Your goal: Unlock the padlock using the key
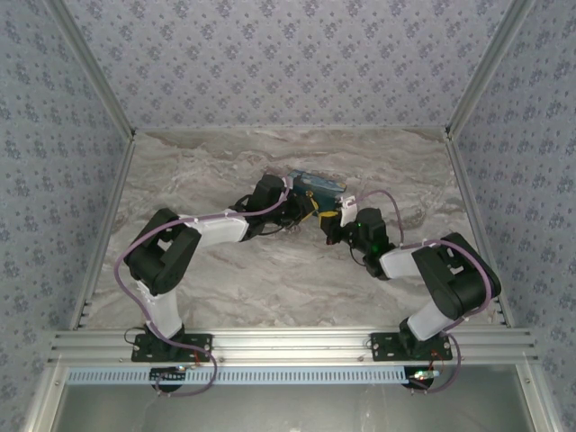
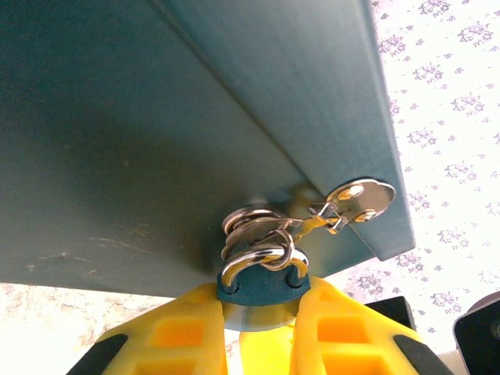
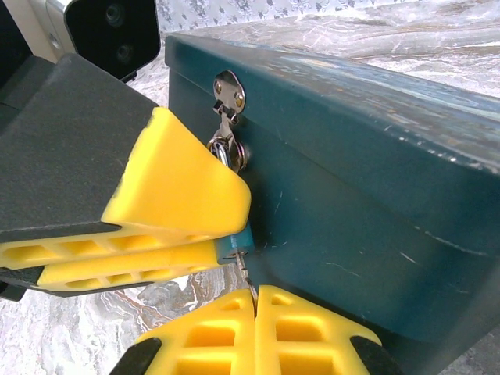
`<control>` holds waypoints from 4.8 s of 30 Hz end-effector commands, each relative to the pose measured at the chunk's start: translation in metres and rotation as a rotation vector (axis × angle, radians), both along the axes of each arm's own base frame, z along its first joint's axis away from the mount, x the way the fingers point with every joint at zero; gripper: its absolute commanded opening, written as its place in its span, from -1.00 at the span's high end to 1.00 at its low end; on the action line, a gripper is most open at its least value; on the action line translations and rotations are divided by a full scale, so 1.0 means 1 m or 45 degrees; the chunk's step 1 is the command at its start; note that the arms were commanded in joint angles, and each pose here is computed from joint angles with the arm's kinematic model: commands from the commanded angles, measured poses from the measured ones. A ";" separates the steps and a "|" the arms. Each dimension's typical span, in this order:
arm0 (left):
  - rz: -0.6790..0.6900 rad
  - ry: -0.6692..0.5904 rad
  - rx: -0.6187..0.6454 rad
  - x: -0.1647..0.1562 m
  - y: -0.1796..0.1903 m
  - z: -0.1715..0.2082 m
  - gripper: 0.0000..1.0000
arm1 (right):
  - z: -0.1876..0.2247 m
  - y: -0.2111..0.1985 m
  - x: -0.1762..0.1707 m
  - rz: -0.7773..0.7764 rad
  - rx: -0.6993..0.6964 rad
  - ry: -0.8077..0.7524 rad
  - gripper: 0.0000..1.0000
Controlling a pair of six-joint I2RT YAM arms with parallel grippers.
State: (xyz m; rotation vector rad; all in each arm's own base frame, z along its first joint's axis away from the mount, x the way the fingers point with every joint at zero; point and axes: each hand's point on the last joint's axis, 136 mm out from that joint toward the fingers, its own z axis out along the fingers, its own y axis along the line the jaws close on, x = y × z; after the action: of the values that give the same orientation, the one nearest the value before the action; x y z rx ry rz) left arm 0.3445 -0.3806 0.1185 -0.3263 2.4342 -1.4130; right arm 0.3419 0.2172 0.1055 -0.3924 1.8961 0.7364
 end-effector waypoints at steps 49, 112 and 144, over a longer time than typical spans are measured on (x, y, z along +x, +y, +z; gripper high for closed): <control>-0.150 0.075 0.014 -0.028 -0.017 -0.017 0.76 | 0.057 -0.021 0.015 -0.065 0.074 -0.128 1.00; -0.149 0.072 0.007 -0.030 -0.017 -0.017 0.75 | 0.003 -0.024 -0.003 -0.022 -0.007 0.088 1.00; 0.117 0.248 -0.123 -0.031 0.018 -0.050 0.05 | -0.048 -0.006 -0.038 -0.098 0.014 0.291 1.00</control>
State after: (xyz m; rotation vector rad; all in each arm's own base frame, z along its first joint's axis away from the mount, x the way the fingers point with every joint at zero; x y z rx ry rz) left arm 0.3127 -0.3613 0.0701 -0.5715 2.5052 -1.4986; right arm 0.3052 0.2110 0.0601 -0.2898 2.0991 0.7587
